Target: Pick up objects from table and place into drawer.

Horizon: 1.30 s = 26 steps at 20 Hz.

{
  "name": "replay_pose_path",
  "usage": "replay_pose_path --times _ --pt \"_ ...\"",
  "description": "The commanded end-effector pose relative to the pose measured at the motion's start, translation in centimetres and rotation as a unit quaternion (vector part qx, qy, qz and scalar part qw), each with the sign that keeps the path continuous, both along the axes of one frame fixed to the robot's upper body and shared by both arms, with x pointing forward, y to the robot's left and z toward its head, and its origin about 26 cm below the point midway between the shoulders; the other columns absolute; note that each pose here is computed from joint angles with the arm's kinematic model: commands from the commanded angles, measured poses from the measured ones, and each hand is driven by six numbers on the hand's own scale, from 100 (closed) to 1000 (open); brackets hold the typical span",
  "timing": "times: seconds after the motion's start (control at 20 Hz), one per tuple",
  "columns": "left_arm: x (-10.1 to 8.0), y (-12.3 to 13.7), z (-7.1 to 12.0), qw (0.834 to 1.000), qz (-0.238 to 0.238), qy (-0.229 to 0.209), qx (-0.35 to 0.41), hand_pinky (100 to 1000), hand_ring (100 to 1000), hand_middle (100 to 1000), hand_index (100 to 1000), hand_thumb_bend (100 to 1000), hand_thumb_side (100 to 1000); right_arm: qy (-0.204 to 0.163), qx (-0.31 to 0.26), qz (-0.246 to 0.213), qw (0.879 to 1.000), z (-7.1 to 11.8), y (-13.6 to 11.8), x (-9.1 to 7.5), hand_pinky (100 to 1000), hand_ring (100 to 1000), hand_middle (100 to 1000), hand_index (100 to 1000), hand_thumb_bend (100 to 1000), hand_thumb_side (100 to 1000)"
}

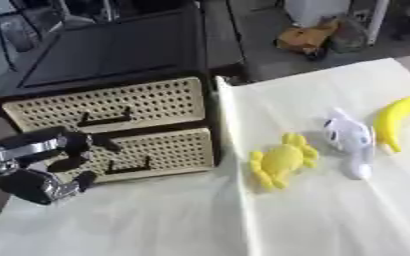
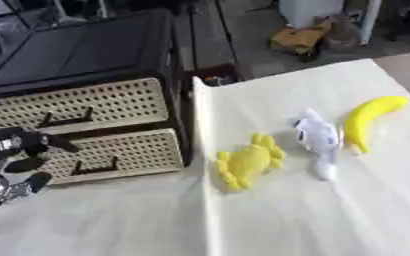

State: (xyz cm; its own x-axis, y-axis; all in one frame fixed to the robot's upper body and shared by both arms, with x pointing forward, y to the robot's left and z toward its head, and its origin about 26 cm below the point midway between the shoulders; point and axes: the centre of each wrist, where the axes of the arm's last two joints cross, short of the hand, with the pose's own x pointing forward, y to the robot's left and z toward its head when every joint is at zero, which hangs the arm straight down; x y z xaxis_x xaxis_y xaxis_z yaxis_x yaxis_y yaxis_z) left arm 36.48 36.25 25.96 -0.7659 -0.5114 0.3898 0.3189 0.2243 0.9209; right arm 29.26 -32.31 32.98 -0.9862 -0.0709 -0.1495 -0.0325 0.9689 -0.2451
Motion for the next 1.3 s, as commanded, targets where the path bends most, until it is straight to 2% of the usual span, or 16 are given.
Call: replay_pose_path --times 0.05,0.25,0.45,0.9,1.3 --pt "-0.1 0.6 1.3 1.000 0.003 -0.022 0.017 100 100 100 915 100 434 -0.014 -0.006 0.004 1.000 0.8 0.1 -0.5 728 852 781 908 100 1000" --pt "-0.1 0.4 1.5 0.999 0.010 -0.046 0.024 100 100 100 905 100 425 -0.015 -0.005 0.005 1.000 0.9 0.2 -0.5 728 853 781 908 100 1000" --pt "0.0 0.4 1.2 0.998 0.018 -0.054 0.029 100 100 100 851 100 416 -0.015 -0.004 0.006 1.000 0.9 0.1 -0.5 729 853 780 908 100 1000" --pt "0.2 0.8 0.6 0.996 0.029 -0.053 0.071 100 100 100 875 100 387 -0.012 -0.001 0.007 1.000 0.9 0.3 -0.4 731 855 779 909 100 1000" --pt "0.4 1.2 0.3 0.995 0.034 -0.047 0.078 100 100 100 889 100 380 -0.010 0.000 0.009 1.000 1.0 0.3 -0.4 734 856 778 910 100 1000"
